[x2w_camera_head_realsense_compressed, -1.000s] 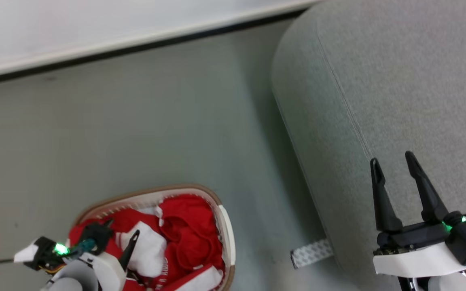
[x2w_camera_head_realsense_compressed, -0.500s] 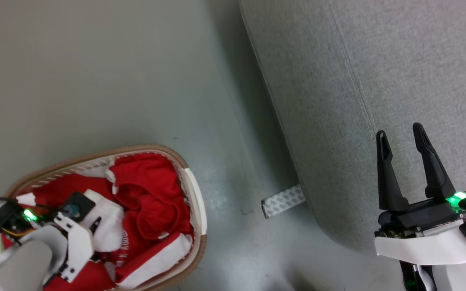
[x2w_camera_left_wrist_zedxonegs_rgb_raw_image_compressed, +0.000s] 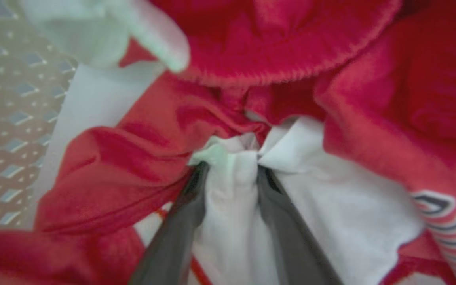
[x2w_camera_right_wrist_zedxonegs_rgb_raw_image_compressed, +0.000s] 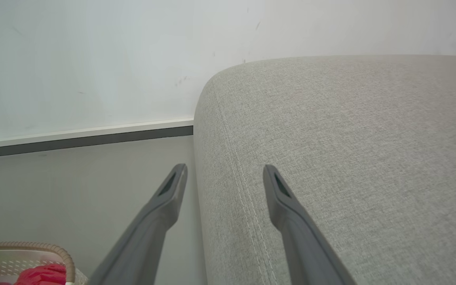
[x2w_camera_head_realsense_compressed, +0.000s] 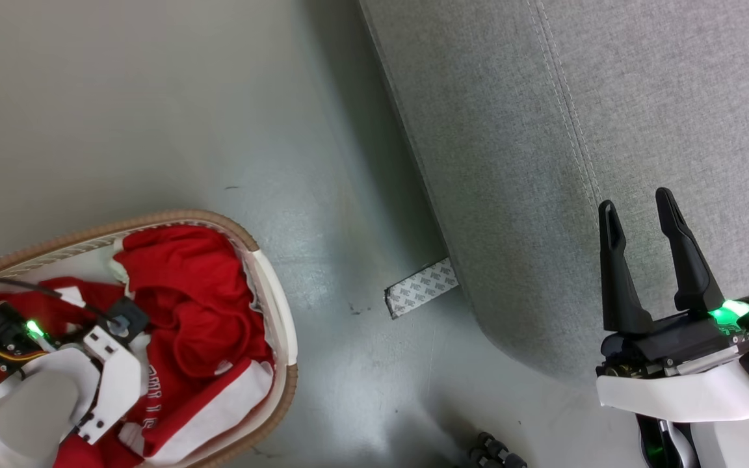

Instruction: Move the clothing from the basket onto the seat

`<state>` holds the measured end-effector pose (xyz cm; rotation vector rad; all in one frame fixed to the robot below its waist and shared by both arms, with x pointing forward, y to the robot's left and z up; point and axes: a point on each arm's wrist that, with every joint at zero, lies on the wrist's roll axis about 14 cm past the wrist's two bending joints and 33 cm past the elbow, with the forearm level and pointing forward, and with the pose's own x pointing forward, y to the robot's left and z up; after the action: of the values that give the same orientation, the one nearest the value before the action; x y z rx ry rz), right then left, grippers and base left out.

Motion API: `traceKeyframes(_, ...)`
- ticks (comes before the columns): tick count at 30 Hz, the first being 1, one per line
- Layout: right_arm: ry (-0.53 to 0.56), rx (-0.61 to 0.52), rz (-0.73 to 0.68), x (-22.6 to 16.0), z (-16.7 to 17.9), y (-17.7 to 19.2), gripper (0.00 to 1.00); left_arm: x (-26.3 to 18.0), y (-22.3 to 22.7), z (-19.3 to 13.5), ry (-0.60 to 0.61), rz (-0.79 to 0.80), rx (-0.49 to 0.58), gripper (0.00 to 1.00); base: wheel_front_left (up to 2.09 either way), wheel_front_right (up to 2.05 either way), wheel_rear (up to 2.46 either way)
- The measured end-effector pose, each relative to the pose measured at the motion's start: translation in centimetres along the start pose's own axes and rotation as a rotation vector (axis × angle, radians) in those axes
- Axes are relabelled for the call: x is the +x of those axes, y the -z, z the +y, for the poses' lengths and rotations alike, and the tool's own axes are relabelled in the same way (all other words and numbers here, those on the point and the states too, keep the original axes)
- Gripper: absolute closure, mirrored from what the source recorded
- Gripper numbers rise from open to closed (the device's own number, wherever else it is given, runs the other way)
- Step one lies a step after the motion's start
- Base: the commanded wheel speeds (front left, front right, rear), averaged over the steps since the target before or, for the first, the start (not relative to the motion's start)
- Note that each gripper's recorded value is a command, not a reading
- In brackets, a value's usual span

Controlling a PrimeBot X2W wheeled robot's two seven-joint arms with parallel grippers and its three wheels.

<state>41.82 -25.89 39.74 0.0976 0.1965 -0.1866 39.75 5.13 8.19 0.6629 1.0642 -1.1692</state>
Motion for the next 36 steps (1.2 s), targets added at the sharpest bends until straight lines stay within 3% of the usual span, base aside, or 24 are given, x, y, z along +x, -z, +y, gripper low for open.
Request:
traceKeyframes(11, -0.015, -0.004, -0.056, 0.2, 0.3, -1.9, 0.00, -1.7, -2.0, 0.5, -0.030, -0.072, -0.051, 1.00, 0.00, 0.00, 0.00)
traceKeyframes(17, -0.031, -0.031, -0.105, -0.3, 0.6, -3.8, 0.00, -4.8, -6.1, 0.2, -0.090, -0.220, -0.091, 1.00, 0.00, 0.00, 0.00)
traceKeyframes(32, -0.152, -0.018, -0.265, -4.2, 4.4, -9.4, 0.00, -18.2, -13.3, -1.5, -0.309, -0.567, -0.270, 1.00, 0.00, 0.00, 0.00)
traceKeyframes(36, -0.187, 0.003, -0.296, -5.4, 5.5, -10.3, 0.00, -23.1, -16.6, -1.4, -0.378, -0.723, -0.271, 1.00, 0.00, 0.00, 0.00)
